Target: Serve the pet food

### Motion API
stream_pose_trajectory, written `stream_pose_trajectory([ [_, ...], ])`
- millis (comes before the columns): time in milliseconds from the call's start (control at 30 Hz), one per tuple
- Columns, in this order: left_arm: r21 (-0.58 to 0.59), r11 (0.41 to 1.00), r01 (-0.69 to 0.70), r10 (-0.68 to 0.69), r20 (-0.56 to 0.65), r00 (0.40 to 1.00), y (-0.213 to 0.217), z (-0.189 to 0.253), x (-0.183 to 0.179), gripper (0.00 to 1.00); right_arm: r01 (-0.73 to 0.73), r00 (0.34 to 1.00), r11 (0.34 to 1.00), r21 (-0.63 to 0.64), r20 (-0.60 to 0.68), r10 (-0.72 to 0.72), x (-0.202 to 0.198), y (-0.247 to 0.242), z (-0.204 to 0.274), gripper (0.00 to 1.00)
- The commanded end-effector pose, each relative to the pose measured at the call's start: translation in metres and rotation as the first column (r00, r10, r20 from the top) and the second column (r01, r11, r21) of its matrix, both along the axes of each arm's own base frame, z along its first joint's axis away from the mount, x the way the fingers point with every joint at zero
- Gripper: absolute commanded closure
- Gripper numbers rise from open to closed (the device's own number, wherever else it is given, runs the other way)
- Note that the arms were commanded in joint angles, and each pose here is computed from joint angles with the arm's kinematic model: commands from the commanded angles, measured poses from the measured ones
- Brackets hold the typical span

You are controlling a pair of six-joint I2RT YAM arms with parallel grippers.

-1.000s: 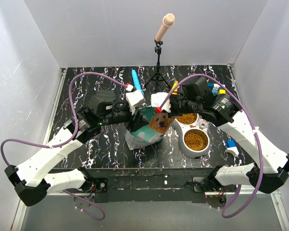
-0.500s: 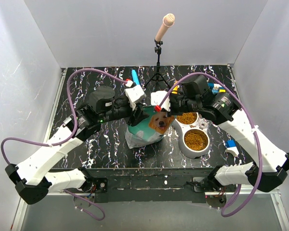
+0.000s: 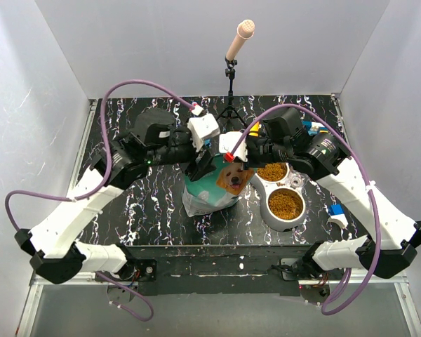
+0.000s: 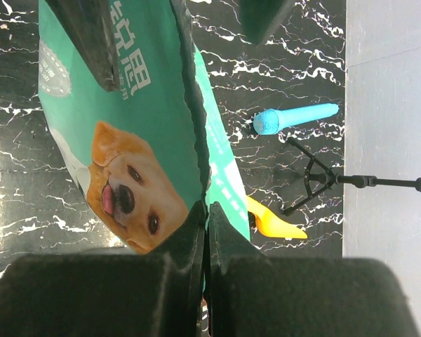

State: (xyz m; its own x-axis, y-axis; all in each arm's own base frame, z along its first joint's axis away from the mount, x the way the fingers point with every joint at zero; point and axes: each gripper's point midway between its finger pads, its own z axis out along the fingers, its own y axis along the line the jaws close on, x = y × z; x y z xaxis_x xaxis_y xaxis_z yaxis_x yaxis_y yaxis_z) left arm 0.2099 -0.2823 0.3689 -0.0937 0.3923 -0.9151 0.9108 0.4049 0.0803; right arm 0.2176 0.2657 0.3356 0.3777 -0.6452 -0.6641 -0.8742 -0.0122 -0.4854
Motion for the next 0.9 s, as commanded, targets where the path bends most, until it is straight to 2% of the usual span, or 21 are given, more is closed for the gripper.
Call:
stream_pose_trajectory([
  [0, 0.113, 0.993, 0.034, -0.031, -0.028, 0.999, 0.006, -0.016, -0.003, 0.39, -0.005, 0.996, 0.996, 0.086, 0.091, -0.003, 0.003, 0.001, 0.036, 0.99],
  [100, 0.118, 0.993, 0.028, -0.026, -0.016, 1.0, 0.006, -0.017, 0.0, 0.41, -0.002, 0.996, 0.996, 0.092, 0.092, -0.007, 0.003, 0.001, 0.038, 0.99],
  [167, 0.113, 0.993, 0.018, -0.018, 0.0, 1.0, 0.005, -0.016, 0.003, 0.5, 0.0, 0.996, 0.995, 0.096, 0.092, -0.009, 0.003, 0.001, 0.039, 0.99],
  [233, 0.115, 0.993, 0.02, -0.021, 0.015, 1.0, 0.004, -0.018, 0.006, 0.62, 0.006, 0.996, 0.995, 0.096, 0.091, -0.014, 0.003, 0.001, 0.038, 0.99],
  [267, 0.122, 0.992, 0.012, -0.015, 0.022, 1.0, 0.004, -0.018, 0.008, 0.72, 0.006, 0.995, 0.995, 0.099, 0.094, -0.015, 0.003, 0.001, 0.039, 0.99],
  [333, 0.143, 0.99, -0.002, -0.004, 0.046, 0.999, 0.006, -0.019, 0.013, 1.0, 0.016, 0.995, 0.995, 0.1, 0.098, -0.026, 0.004, 0.0, 0.039, 0.99],
  [467, 0.146, 0.989, -0.029, 0.015, 0.097, 0.995, 0.013, -0.008, 0.015, 1.0, 0.036, 0.993, 0.993, 0.116, 0.103, -0.049, 0.007, -0.001, 0.042, 0.99],
  [600, 0.13, 0.991, 0.022, -0.033, 0.084, 0.996, 0.011, -0.005, 0.004, 1.0, 0.065, 0.99, 0.987, 0.144, 0.114, -0.082, 0.012, 0.0, 0.042, 0.79],
  [667, 0.122, 0.992, 0.037, -0.046, 0.073, 0.996, 0.01, -0.005, 0.0, 1.0, 0.082, 0.985, 0.984, 0.158, 0.136, -0.104, 0.015, -0.003, 0.042, 0.73],
  [833, 0.121, 0.992, 0.043, -0.05, 0.061, 0.997, 0.013, -0.004, -0.004, 1.0, 0.116, 0.982, 0.985, 0.127, 0.132, -0.133, 0.022, -0.015, 0.032, 0.71],
  [867, 0.124, 0.992, 0.029, -0.037, 0.06, 0.998, 0.014, -0.006, -0.003, 0.93, 0.121, 0.982, 0.985, 0.124, 0.129, -0.137, 0.024, -0.017, 0.03, 0.72],
])
